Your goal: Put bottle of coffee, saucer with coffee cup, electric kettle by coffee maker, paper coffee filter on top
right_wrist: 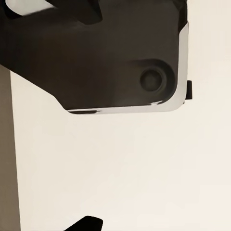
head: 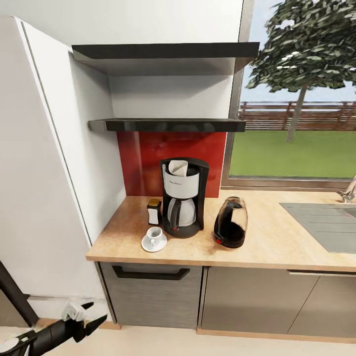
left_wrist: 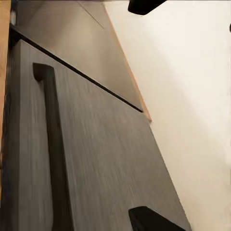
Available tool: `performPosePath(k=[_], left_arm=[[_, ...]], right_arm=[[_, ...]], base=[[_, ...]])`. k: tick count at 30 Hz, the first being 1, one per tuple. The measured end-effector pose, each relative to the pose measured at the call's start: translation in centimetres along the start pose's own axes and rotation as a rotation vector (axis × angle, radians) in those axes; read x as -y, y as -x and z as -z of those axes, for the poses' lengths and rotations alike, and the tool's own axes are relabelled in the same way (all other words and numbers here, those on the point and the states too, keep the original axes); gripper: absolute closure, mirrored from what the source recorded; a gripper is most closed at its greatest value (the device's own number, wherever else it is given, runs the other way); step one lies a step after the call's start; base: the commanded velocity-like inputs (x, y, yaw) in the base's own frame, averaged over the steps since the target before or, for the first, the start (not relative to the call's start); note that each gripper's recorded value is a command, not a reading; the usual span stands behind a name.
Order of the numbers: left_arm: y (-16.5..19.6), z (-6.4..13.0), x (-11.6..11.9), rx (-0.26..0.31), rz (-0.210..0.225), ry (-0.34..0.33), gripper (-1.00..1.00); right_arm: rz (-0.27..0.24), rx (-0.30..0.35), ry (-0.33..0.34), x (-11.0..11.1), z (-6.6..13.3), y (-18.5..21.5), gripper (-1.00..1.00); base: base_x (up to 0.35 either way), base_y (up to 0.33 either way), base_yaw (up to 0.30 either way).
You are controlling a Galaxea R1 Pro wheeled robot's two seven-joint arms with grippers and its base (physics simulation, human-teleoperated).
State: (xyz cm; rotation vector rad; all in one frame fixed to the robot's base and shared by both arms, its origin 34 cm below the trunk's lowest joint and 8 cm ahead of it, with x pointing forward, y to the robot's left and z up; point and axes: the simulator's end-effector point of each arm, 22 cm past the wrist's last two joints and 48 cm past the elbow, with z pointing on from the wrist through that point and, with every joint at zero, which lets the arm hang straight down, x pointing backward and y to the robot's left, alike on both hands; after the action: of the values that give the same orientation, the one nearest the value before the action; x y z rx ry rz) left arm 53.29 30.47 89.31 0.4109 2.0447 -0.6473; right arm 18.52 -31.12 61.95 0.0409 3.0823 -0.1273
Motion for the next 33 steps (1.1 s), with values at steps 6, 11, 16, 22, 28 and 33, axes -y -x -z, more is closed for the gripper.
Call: performPosePath(k=[6, 11, 16, 22, 28, 33], left_arm=[[-16.1, 1.9, -2.4, -0.317, 0.087, 0.238, -1.00], [-26.9, 6.2, -3.8, -0.584, 0.081, 0.516, -1.00], [-32.0, 9.6, -2.8, -0.729, 0.118, 0.652, -1.00], [-36.6, 11.8, 1.5, -0.947, 0.208, 0.674, -1.00], [-38.9, 14.4, 3.3, -1.065, 0.192, 0.746, -1.00], [-39.5, 14.4, 4.6, -1.106, 0.135, 0.723, -1.00]], right_arm=[[-0.002, 0.011, 0.024, -1.8, 0.0, 0.5, -1.00], [-0.005, 0.056, 0.048, -3.4, 0.2, 2.7, -1.00], [-0.006, 0.074, 0.056, -3.8, 0.3, 3.5, -1.00], [-0.008, 0.072, 0.060, -4.0, 0.3, 3.6, -1.00], [-0.019, 0.069, 0.060, -4.0, 0.3, 3.6, -1.00], [-0.023, 0.036, 0.099, -7.1, 0.5, 2.7, -1.00]], base=[[0.000, 0.000, 0.000], [0.000, 0.000, 0.000], [0.000, 0.000, 0.000], [0.000, 0.000, 0.000], [0.000, 0.000, 0.000], [0.000, 0.000, 0.000]])
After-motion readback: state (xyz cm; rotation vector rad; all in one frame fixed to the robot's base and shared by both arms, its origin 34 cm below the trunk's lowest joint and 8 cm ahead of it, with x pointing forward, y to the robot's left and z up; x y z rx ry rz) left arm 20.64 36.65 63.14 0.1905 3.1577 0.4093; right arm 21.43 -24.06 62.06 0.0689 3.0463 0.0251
